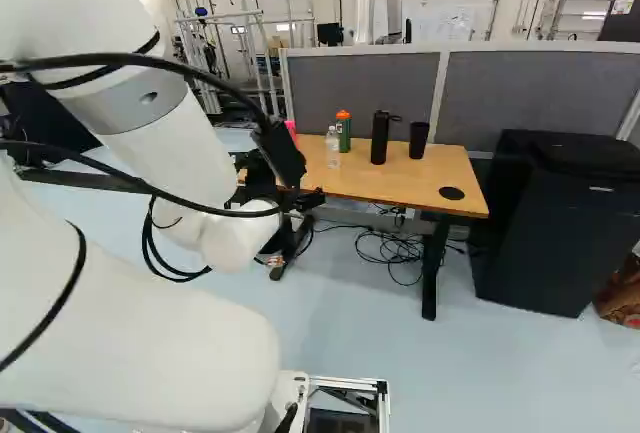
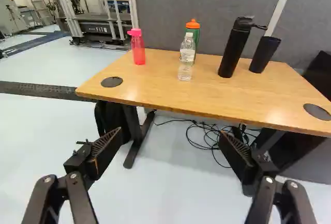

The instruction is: Pick up the green bottle from the table

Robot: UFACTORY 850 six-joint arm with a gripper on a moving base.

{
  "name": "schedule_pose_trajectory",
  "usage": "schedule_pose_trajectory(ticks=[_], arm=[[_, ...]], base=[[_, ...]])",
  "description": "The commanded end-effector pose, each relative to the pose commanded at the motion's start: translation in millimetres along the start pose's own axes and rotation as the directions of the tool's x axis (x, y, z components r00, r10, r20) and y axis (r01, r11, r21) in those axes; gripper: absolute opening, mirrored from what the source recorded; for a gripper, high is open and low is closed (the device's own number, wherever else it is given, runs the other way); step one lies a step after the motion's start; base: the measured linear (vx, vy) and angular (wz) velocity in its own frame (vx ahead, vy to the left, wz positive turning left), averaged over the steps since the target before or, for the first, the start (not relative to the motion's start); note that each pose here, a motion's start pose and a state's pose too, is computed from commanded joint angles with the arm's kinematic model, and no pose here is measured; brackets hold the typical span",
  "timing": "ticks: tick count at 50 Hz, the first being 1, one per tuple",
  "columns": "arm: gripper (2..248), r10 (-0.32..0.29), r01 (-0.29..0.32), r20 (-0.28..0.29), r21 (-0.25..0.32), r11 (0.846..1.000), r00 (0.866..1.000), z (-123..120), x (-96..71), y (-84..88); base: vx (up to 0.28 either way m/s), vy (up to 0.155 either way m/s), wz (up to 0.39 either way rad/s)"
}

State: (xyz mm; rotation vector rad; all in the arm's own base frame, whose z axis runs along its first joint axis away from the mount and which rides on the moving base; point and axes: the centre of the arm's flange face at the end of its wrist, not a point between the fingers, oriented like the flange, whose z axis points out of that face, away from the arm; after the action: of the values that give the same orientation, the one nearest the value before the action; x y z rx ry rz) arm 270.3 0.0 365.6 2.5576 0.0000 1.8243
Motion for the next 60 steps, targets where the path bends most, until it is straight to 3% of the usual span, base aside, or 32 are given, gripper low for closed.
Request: schedule_pose_trajectory(ticks=[60], arm=[[247,0.0,0.0,0.0,0.0,1.0,1.0,0.0,0.0,0.0]], base=[[0.139,0.002,-0.007]])
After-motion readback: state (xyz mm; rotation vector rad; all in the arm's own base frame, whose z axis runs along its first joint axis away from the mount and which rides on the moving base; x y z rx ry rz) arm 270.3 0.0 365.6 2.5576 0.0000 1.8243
